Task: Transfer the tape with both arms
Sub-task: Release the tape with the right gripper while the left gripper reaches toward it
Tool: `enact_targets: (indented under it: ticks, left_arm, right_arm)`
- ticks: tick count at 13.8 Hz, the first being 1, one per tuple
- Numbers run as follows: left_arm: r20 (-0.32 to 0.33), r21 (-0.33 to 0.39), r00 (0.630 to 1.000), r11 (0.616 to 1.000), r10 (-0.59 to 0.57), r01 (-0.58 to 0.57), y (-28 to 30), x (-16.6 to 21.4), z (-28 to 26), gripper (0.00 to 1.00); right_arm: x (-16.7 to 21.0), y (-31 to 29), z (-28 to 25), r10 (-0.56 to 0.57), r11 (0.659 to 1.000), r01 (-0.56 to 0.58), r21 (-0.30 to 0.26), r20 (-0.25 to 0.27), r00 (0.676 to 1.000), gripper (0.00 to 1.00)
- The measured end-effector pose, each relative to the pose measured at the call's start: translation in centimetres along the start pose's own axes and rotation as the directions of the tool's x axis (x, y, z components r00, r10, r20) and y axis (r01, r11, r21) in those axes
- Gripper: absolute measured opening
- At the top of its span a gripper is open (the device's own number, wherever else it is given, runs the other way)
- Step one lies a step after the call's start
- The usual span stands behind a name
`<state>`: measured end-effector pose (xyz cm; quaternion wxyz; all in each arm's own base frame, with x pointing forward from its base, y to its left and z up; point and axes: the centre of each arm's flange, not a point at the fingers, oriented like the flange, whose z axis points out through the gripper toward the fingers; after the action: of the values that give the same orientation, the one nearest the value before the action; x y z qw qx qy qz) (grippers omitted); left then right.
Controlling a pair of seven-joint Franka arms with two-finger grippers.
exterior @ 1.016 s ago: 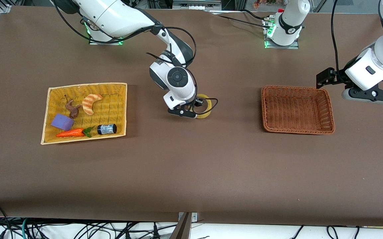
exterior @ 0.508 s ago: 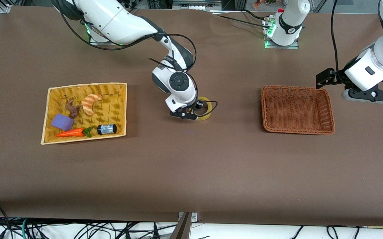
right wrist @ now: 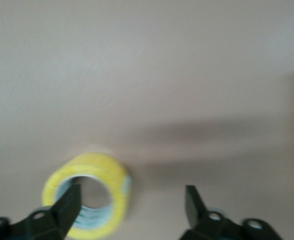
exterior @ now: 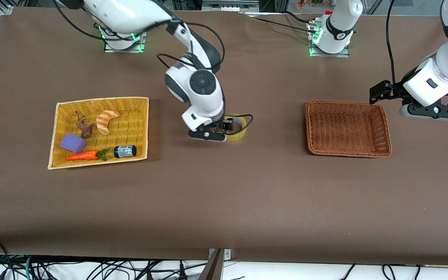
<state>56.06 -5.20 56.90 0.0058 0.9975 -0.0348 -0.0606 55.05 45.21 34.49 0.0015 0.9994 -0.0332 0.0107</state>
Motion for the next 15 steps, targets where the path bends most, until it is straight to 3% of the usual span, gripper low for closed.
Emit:
enact_targets:
  ticks: [2,5,7,9,12,15]
  left_arm:
    - [0.011,-0.001,1.0,1.0,-0.003,0.003,-0.2,-0.1,0.5,1.0]
    - [0.077,-0.002,0.997,1.0,0.001,0.0,0.0,0.6,4.2,1.0]
    - [0.102,-0.007,0.995,1.0,0.003,-0.002,0.1,1.0,5.7,1.0]
    - [0.091,-0.047,0.996,0.999,-0.006,0.01,1.8,1.3,6.6,1.0]
    - [0.064,-0.071,0.994,0.993,-0.087,0.091,8.2,1.6,10.6,1.0]
    - [0.054,-0.091,0.978,0.975,-0.2,0.204,16.2,1.8,15.5,1.0]
  right_arm:
    - [3.2,6.6,-5.7,-0.089,0.994,0.09,-0.06,0.013,0.996,1.0]
    - [7.6,19.4,-12.4,-0.159,0.979,0.166,-0.119,0.064,0.985,1.0]
    - [10.3,29.4,-14.9,-0.189,0.973,0.2,-0.113,0.098,0.977,1.0]
    - [11.6,37.7,-17.1,-0.124,0.985,0.135,-0.106,0.107,0.986,1.0]
    - [11.4,42.7,-19.7,-0.05,0.991,0.066,-0.119,0.131,0.99,1.0]
    - [10.8,44.7,-22.4,-0.013,0.992,0.024,-0.12,0.091,0.996,1.0]
